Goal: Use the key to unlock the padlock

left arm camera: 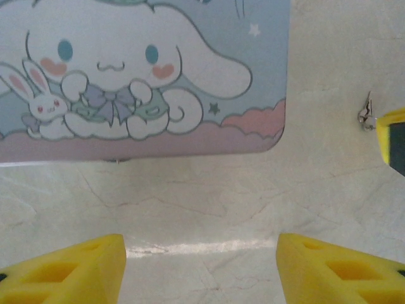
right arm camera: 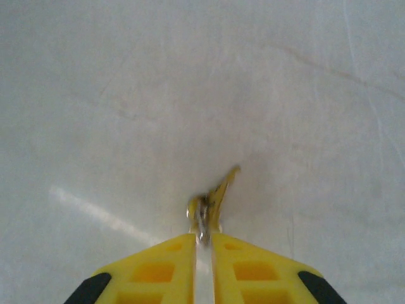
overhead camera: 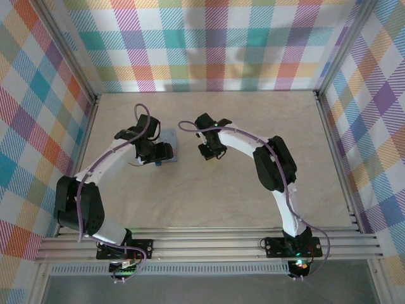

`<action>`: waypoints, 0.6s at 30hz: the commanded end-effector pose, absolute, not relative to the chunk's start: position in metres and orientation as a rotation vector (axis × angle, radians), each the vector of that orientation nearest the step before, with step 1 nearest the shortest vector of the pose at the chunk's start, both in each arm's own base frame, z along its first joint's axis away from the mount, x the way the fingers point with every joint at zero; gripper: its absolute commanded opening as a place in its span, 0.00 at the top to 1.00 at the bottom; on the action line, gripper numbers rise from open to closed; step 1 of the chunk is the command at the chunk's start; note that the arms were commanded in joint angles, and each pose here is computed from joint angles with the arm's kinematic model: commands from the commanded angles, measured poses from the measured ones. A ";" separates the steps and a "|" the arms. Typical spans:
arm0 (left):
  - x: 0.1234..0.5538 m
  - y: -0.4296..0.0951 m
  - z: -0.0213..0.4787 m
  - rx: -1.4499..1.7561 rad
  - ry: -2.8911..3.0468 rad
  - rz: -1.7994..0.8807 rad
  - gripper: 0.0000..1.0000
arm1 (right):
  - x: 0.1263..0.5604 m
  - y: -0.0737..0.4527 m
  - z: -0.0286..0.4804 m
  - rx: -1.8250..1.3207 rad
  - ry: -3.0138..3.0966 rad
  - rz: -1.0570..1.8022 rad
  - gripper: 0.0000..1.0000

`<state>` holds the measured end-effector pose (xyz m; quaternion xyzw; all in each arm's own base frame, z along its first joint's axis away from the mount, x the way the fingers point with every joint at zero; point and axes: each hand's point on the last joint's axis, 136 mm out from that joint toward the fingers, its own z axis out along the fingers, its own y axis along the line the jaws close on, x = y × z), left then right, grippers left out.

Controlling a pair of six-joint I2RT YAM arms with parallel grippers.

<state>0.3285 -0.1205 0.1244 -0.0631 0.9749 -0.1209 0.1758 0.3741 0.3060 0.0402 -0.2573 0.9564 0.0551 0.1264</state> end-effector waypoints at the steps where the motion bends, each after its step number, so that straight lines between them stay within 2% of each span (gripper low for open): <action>1: 0.320 -0.122 0.130 -0.214 2.729 -0.417 0.36 | 0.367 0.317 0.065 -0.670 2.733 0.310 0.88; 4: 0.312 -0.126 0.125 -0.226 2.726 -0.468 0.36 | 0.354 0.315 0.069 -0.652 2.725 0.375 0.94; 7: 0.305 -0.130 0.119 -0.237 2.722 -0.521 0.36 | 0.346 0.309 0.071 -0.621 2.715 0.397 0.94; 10: 0.300 -0.134 0.115 -0.247 2.717 -0.558 0.36 | 0.346 0.303 0.073 -0.593 2.702 0.373 0.88; 12: 0.297 -0.136 0.113 -0.252 2.715 -0.570 0.36 | 0.349 0.301 0.071 -0.589 2.703 0.347 0.80; 18: 0.295 -0.138 0.115 -0.246 2.713 -0.571 0.36 | 0.364 0.309 0.060 -0.626 2.720 0.293 0.70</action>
